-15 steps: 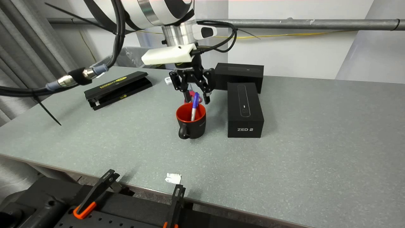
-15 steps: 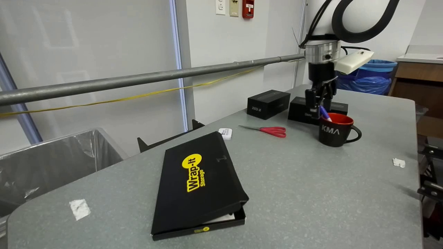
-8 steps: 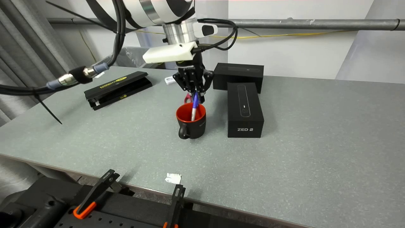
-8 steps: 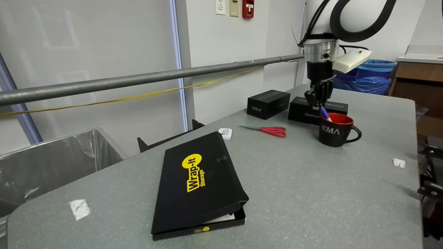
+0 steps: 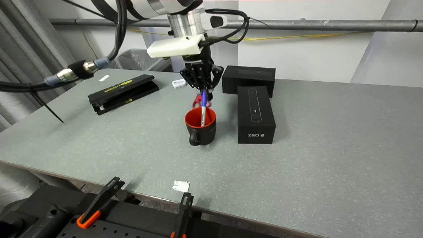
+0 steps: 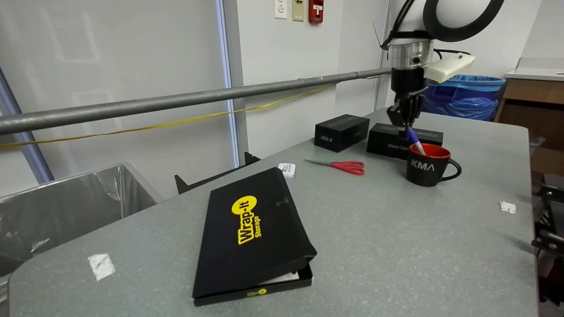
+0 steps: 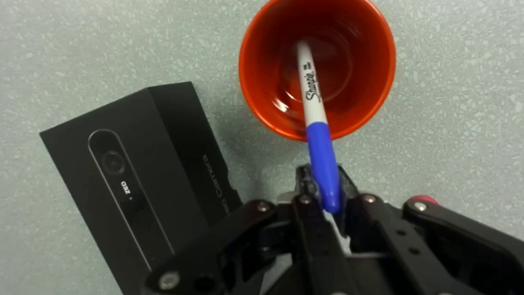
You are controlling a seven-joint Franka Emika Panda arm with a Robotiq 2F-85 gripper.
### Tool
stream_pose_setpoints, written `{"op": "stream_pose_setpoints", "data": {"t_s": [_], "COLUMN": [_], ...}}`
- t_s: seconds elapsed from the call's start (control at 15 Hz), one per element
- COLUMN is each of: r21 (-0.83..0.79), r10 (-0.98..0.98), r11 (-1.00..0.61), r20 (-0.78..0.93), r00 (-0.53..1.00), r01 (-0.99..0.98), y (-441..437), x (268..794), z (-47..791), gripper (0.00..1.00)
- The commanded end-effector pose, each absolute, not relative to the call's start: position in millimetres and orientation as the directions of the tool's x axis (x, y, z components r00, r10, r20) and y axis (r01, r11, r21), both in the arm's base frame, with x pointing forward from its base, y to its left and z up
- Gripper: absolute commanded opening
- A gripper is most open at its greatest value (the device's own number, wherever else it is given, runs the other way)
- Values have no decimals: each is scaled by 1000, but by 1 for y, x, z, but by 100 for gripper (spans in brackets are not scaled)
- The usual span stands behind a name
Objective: Take the blue pen out of the red and black mug
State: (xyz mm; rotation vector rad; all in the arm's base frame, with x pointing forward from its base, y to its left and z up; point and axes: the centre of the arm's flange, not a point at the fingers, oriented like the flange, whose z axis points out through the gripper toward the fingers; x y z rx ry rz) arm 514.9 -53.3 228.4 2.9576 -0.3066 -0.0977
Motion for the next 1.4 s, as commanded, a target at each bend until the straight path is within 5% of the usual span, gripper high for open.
{"op": "stream_pose_setpoints", "data": {"t_s": [0.0, 0.47, 0.87, 1.33], "r21": [139, 90, -5, 101], "r10": [-180, -31, 90, 77], "r11": [-974, -996, -996, -988], "r20": [-3, -3, -193, -361], "r00": [984, 1000, 977, 930], "r01": [-178, -30, 90, 120], "y": [-39, 25, 78, 78], "x": [488, 464, 498, 525], "z": [286, 365, 280, 170], "gripper": [3, 3, 3, 3]}}
